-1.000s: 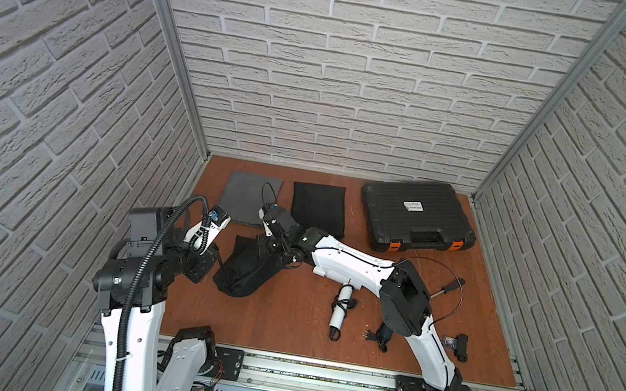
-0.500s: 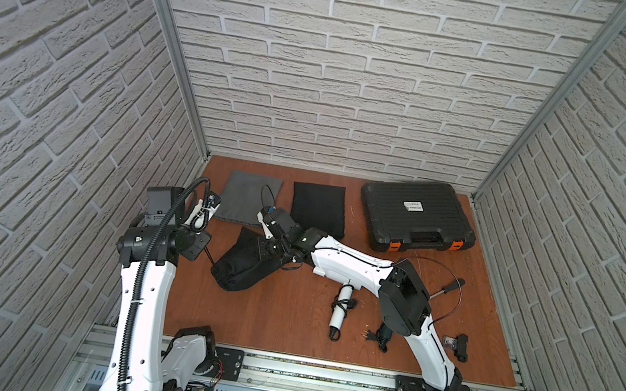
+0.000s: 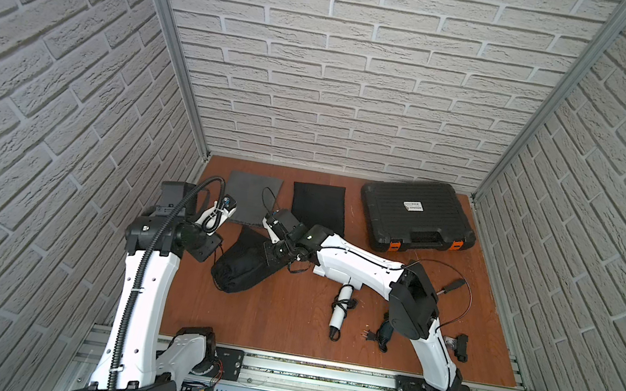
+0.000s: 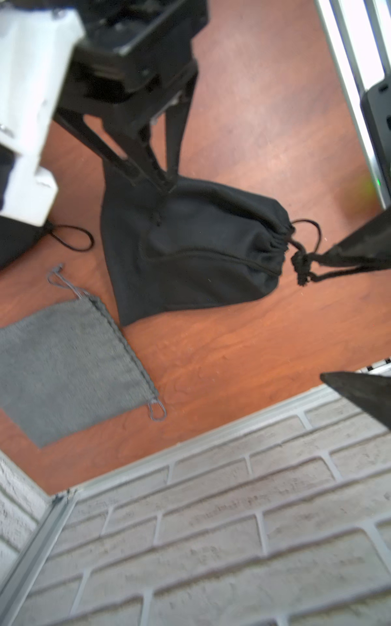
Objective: Pack away hair dryers
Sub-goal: Place the drawstrings on both sides at the center of the board, then pick up the hair dryer from the center of the board.
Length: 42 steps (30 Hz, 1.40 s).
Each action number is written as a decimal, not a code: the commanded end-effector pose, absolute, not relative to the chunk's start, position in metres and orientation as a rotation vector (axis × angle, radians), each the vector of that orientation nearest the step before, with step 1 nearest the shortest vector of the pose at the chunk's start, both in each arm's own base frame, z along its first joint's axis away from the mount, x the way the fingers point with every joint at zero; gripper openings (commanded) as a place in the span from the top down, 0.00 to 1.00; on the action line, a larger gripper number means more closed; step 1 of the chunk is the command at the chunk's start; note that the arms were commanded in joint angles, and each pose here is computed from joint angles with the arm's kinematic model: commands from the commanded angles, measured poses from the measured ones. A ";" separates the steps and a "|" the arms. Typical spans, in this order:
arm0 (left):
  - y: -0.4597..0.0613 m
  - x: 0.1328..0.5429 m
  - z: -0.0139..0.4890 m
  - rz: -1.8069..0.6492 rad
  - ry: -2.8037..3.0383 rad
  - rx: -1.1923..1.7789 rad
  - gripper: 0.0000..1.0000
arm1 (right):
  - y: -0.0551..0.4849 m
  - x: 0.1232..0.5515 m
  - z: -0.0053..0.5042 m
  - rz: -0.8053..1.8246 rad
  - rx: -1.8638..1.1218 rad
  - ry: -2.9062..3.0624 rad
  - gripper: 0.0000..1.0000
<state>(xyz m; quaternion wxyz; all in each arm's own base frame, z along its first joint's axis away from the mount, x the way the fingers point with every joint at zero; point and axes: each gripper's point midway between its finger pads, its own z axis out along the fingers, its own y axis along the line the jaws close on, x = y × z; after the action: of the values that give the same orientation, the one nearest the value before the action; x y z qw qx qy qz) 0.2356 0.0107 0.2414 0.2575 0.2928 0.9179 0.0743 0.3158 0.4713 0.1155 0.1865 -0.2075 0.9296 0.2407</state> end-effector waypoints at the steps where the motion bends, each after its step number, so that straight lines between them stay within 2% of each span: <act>1: 0.003 0.251 0.247 0.203 2.468 0.822 0.40 | 0.450 0.319 0.159 0.652 -0.559 2.575 0.61; 3: -0.003 0.261 0.246 0.198 2.457 0.840 0.30 | 0.437 0.322 0.166 0.609 -0.531 2.571 0.61; 5: -0.006 0.269 0.242 0.210 2.469 0.869 0.25 | 0.422 0.326 0.173 0.580 -0.504 2.578 0.60; 7: -0.011 0.275 0.236 0.207 2.479 0.898 0.23 | 0.406 0.328 0.179 0.536 -0.469 2.593 0.51; 10: -0.017 0.285 0.236 0.218 2.462 0.932 0.19 | 0.380 0.327 0.193 0.460 -0.422 2.599 0.43; 17: -0.033 0.304 0.290 0.169 2.371 0.836 0.14 | 0.304 0.299 0.185 0.262 -0.209 2.660 0.34; 24: -0.075 0.291 0.315 0.026 2.256 0.803 0.11 | 0.249 0.242 0.143 0.198 0.056 2.755 0.30; 27: -0.091 0.285 0.316 -0.028 2.214 0.794 0.02 | 0.244 0.222 0.118 0.202 0.137 2.802 0.30; 31: -0.102 0.279 0.312 -0.105 2.200 0.782 0.02 | 0.240 0.206 0.093 0.184 0.258 2.838 0.30; 42: -0.109 0.275 0.311 -0.137 2.176 0.798 0.02 | 0.258 0.201 0.066 0.246 0.477 2.838 0.27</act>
<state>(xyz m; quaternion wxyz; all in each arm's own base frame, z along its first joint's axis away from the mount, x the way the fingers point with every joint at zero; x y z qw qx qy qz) 0.2726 -0.1029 0.3005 0.3725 0.3150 0.8718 -0.0441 0.2004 0.2524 0.0758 0.1277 0.1252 0.9811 0.0741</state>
